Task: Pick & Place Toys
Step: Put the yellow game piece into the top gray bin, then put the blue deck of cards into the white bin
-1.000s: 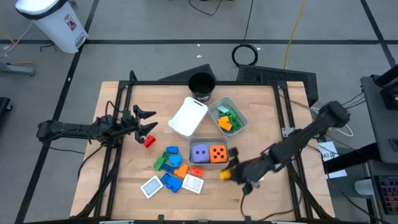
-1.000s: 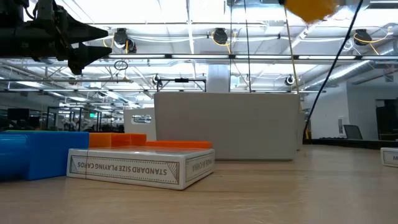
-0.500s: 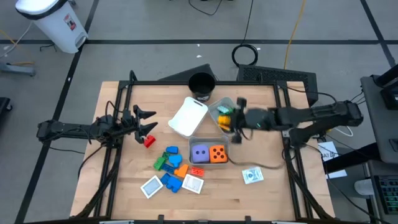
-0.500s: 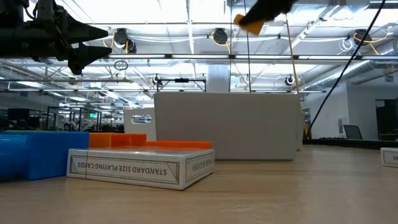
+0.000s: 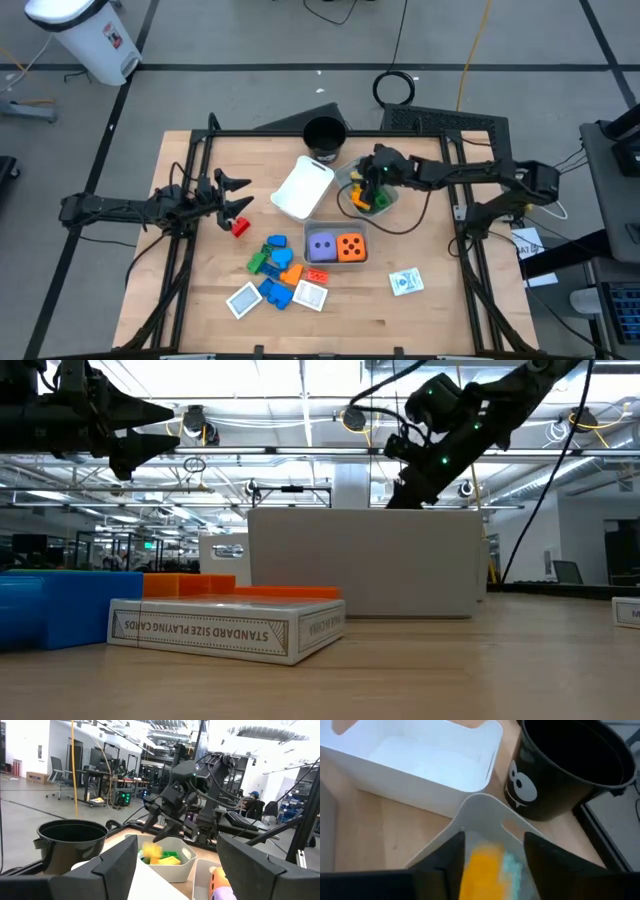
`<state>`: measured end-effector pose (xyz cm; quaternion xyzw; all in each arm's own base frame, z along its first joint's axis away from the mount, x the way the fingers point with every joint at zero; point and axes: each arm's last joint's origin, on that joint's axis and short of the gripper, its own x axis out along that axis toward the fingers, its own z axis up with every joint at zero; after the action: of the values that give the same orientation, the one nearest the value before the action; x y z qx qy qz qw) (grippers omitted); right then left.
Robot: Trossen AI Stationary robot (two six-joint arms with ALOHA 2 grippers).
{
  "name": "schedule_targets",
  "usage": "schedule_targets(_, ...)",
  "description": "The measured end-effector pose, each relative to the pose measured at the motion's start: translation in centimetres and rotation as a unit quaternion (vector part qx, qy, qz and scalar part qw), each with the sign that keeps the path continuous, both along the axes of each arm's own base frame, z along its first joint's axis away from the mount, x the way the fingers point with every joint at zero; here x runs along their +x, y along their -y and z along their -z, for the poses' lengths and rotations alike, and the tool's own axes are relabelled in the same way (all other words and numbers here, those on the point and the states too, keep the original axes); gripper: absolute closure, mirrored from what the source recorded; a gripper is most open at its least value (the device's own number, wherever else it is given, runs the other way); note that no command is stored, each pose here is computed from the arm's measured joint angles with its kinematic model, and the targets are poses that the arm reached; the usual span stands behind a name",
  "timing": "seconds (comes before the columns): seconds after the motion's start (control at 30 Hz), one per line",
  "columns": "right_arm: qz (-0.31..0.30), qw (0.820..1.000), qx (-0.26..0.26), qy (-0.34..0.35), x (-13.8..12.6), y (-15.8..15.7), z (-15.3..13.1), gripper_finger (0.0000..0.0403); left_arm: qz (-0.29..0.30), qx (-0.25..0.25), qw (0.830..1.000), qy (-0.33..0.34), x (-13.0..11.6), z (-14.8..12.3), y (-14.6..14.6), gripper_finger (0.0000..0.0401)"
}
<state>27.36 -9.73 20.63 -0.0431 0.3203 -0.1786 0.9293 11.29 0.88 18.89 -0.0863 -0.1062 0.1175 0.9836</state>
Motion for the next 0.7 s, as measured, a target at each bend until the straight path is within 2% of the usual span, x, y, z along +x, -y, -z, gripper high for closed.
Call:
schedule_targets(0.13, -0.001, 1.0, 0.012, -0.001, -0.2, -0.6, -0.3, 0.0164, 0.0, 0.0, 1.0, 0.0, 0.0, 0.0, 0.0, 0.0123)
schedule_targets(0.27, -0.047, 0.999, -0.004, 0.0, -1.2, -3.0, -2.2, 0.0122, 0.0, 0.0, 1.0, 0.0, 0.0, 0.0, 0.0, 0.0123)
schedule_targets(0.37, -0.095, 0.995, -0.008, -0.007, -2.7, -5.6, -3.8, 0.0104, 0.0, 0.0, 1.0, 0.0, 0.0, 0.0, 0.0, 0.0123)
schedule_targets(0.47, -0.138, 0.99, 0.015, -0.007, -4.4, -8.7, -5.0, 0.0089, 0.0, 0.0, 1.0, 0.0, 0.0, 0.0, 0.0, 0.0123)
schedule_targets(0.7, -0.263, 0.959, 0.083, -0.07, -7.6, -16.7, -4.7, 0.0052, 0.0, 0.0, 1.0, 0.0, 0.0, 0.0, 0.0, 0.0123)
